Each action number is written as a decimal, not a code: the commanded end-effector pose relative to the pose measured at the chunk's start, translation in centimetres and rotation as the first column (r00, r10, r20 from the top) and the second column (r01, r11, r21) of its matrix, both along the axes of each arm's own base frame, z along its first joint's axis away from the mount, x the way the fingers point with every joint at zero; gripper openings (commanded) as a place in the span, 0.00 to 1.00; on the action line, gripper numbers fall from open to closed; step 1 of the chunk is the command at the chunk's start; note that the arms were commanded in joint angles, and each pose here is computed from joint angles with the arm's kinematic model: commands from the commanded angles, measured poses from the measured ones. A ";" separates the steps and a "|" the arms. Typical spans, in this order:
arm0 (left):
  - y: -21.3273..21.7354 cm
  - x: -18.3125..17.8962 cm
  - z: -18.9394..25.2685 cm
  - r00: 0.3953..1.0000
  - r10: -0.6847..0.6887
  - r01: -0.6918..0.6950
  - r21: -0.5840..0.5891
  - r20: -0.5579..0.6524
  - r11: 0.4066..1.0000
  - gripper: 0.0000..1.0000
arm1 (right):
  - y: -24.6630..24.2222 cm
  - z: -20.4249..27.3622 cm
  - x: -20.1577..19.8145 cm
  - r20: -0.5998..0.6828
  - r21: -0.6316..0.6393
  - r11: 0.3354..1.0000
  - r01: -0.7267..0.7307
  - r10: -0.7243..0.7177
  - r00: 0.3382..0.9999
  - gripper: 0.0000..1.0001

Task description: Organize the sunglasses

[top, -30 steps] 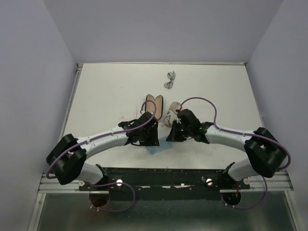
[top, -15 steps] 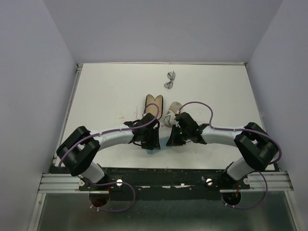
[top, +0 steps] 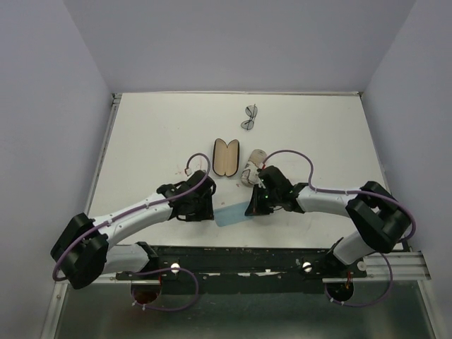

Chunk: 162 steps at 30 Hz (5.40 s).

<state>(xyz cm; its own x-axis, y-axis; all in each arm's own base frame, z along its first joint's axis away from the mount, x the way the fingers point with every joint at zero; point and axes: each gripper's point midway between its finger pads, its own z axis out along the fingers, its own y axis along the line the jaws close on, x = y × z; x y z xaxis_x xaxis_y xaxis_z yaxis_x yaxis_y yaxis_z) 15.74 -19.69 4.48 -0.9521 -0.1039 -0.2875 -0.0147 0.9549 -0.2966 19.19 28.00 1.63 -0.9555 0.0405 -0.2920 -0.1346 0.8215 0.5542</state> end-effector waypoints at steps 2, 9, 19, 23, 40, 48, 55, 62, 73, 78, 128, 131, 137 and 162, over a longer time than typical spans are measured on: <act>0.6 1.9 2.0 0.994 0.063 -0.063 -0.003 0.090 0.998 0.56 | 0.5 1.8 0.0 0.064 0.034 0.997 -0.069 0.067 0.996 0.12; 1.3 5.6 6.3 0.965 0.163 -0.146 -0.093 0.207 0.985 0.82 | 0.9 7.6 3.5 0.269 0.072 0.997 -0.011 -0.009 0.963 0.30; 5.3 6.2 8.2 0.896 0.321 -0.286 -0.154 0.306 0.946 0.99 | -0.2 11.4 12.3 0.460 0.010 0.955 0.296 -0.267 0.847 0.89; 6.7 5.6 7.2 0.867 0.377 -0.339 -0.169 0.325 0.926 0.99 | 0.8 10.9 16.0 0.484 -0.017 0.942 0.335 -0.286 0.827 0.89; 7.5 5.1 4.7 0.874 0.359 -0.330 -0.142 0.327 0.933 0.99 | 3.4 3.8 22.8 0.394 -0.145 0.955 0.260 -0.185 0.900 0.70; 7.8 5.4 4.7 0.876 0.353 -0.333 -0.117 0.329 0.935 0.99 | 4.3 2.5 22.6 0.384 -0.159 0.974 0.160 -0.088 0.919 0.52; 8.9 5.1 4.9 0.861 0.372 -0.361 -0.099 0.347 0.927 0.99 | 7.1 3.5 21.9 0.441 -0.096 0.993 -0.064 0.100 0.892 0.36; 9.9 4.7 5.2 0.842 0.392 -0.383 -0.101 0.372 0.918 0.99 | 9.8 3.8 19.3 0.469 -0.055 0.925 -0.377 0.357 0.808 0.28; 9.9 4.6 5.0 0.839 0.412 -0.400 -0.109 0.357 0.910 0.99 | 9.4 2.2 19.1 0.406 -0.032 0.952 -0.305 0.291 0.866 0.27; 9.6 4.6 4.7 0.847 0.409 -0.396 -0.110 0.340 0.911 0.99 | 10.0 2.7 17.6 0.404 0.077 0.950 -0.304 0.249 0.880 0.27; 9.4 3.6 4.8 0.843 0.430 -0.395 -0.171 0.322 0.903 0.99 | 10.9 2.9 11.9 0.225 0.089 0.996 -0.028 0.008 0.974 0.55; 9.4 3.6 4.8 0.844 0.430 -0.395 -0.169 0.321 0.903 0.99 | 10.5 2.8 12.9 0.246 0.053 0.999 0.008 -0.020 0.969 0.54; 9.7 3.5 4.8 0.841 0.430 -0.398 -0.162 0.329 0.903 0.99 | 9.4 2.6 14.2 0.286 -0.056 0.998 0.026 -0.009 0.958 0.48; 10.4 3.1 4.9 0.829 0.443 -0.412 -0.163 0.342 0.896 0.99 | 10.2 2.8 17.7 0.459 -0.285 0.922 -0.263 0.372 0.806 0.33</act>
